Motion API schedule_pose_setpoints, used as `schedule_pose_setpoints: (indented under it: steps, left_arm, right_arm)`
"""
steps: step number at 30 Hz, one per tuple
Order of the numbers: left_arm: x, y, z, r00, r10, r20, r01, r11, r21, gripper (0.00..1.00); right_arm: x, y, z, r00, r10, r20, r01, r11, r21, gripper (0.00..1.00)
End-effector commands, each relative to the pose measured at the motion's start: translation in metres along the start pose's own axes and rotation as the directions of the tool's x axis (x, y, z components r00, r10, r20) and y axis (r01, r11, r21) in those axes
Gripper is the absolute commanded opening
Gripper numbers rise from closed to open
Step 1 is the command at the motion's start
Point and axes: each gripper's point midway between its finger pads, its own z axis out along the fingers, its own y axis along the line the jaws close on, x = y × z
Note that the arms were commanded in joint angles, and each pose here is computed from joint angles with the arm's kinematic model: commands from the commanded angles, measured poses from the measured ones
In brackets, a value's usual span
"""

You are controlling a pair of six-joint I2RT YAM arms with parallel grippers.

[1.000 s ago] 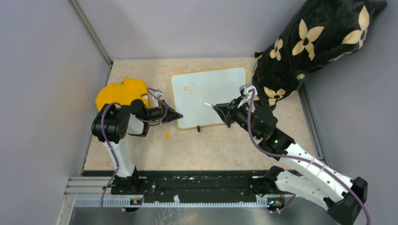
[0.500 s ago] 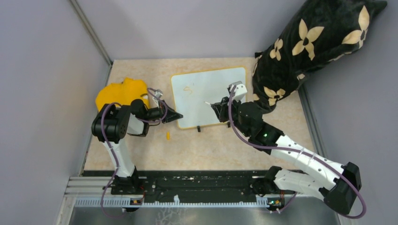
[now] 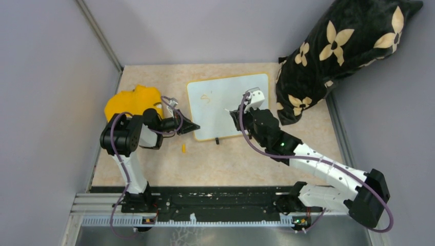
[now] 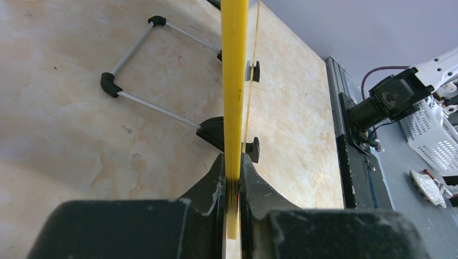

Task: Write a sentence on the whiteboard

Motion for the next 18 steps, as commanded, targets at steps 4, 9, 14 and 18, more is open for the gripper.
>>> schedule_pose_setpoints:
  steps: [4, 9, 14, 18]
  left_arm:
    - [0.009, 0.006, 0.0, 1.0, 0.005, -0.007, -0.005, 1.0, -0.03, 0.0]
    - [0.009, 0.007, -0.001, 1.0, 0.001, -0.005, -0.001, 0.999, -0.034, 0.0]
    - [0.008, 0.008, -0.002, 1.0, -0.003, -0.001, 0.003, 0.999, -0.039, 0.0]
    - [0.009, 0.008, -0.002, 1.0, -0.005, -0.001, 0.005, 0.999, -0.039, 0.0]
  right_arm:
    - [-0.052, 0.022, 0.014, 0.991, -0.001, 0.132, 0.007, 0.999, -0.046, 0.0]
    - [-0.045, 0.056, 0.018, 0.977, -0.161, 0.142, 0.167, 0.986, -0.026, 0.0]
    - [-0.039, 0.052, 0.033, 0.98, -0.156, 0.124, 0.152, 0.987, 0.046, 0.0]
    - [-0.039, 0.051, 0.047, 0.98, -0.162, 0.112, 0.155, 0.986, 0.066, 0.0]
